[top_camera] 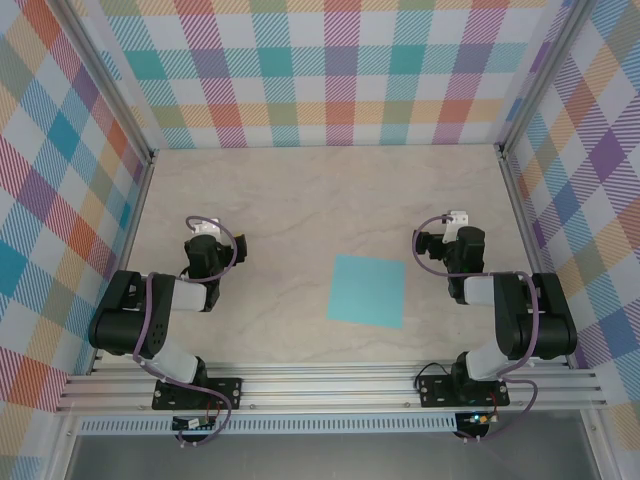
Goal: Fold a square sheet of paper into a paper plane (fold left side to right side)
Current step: Move the square sheet of paper to the center of the table.
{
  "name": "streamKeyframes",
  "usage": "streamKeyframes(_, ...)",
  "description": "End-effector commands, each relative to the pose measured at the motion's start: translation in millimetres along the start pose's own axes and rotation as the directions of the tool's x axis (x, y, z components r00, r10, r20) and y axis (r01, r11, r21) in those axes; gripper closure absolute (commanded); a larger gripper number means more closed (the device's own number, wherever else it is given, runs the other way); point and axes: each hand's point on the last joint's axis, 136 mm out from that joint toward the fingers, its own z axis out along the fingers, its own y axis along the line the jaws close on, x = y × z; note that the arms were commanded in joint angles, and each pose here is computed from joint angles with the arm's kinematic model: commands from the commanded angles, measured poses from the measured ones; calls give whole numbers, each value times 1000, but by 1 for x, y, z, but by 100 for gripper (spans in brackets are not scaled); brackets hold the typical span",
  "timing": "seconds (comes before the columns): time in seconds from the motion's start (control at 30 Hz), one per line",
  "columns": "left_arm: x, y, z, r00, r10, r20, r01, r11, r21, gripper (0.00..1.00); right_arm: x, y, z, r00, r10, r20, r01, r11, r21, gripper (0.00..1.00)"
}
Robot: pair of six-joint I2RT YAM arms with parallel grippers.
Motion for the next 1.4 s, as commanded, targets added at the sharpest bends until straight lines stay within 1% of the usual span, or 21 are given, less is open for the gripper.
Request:
streamKeyframes(0.0, -11, 1, 2, 999, -15, 29, 15, 1000, 8, 0, -9, 2, 0, 999, -13, 33, 13, 1000, -17, 0)
streamKeyframes(0.5, -10, 1, 2, 1000, -15, 28, 15, 1000, 7, 0, -9, 3, 1, 999, -11, 32, 11, 1000, -21, 0)
streamKeyframes(0.67, -16, 2, 0, 1000, -17, 25, 17, 1000, 2, 0, -11, 1, 1, 1000, -6, 28, 6, 1000, -10, 0)
streamKeyframes(0.73, -25, 2, -6, 1000, -13, 28, 13, 1000, 4, 0, -19, -4, -2, 1000, 13, 4, -13, 1000, 24, 0)
streamKeyframes(0.77, -30, 1, -10, 1000, -10, 25, 10, 1000, 7, 0, -21, -6, -5, 999, 28, -28, -27, 999, 42, 0)
streamKeyframes(0.83, -49, -2, -26, 999, -19, 30, 18, 1000, 23, 0, -39, -4, -20, 998, 55, -28, -53, 998, 45, 0)
streamKeyframes(0.9, -67, -7, -39, 993, -113, 29, 111, 992, 61, 0, -53, -3, -36, 990, 135, -26, -133, 989, 58, 0)
streamKeyframes(0.93, -74, -17, -45, 987, -162, 12, 159, 980, 117, 0, -59, -3, -45, 981, 191, -39, -188, 980, 69, 0)
streamKeyframes(1.0, -81, -42, -54, 971, -230, -62, 238, 946, 219, 0, -65, 2, -60, 951, 296, -92, -290, 954, 79, 0)
streamKeyframes(1.07, -88, -80, -66, 961, -228, -155, 268, 904, 333, 0, -66, 11, -72, 913, 376, -156, -370, 926, 71, 0)
streamKeyframes(1.13, -87, -121, -82, 961, -167, -222, 251, 862, 440, 0, -64, 18, -82, 885, 412, -216, -406, 911, 72, 0)
streamKeyframes(1.23, -69, -191, -113, 954, -12, -299, 198, 775, 601, 0, -56, 19, -91, 852, 443, -279, -430, 896, 111, 0)
streamKeyframes(1.3, -50, -233, -132, 936, 91, -341, 180, 709, 682, 0, -53, 19, -96, 838, 458, -297, -440, 889, 128, 0)
streamKeyframes(1.37, -28, -274, -151, 904, 180, -387, 197, 628, 753, 0, -52, 16, -99, 834, 462, -301, -437, 887, 150, 0)
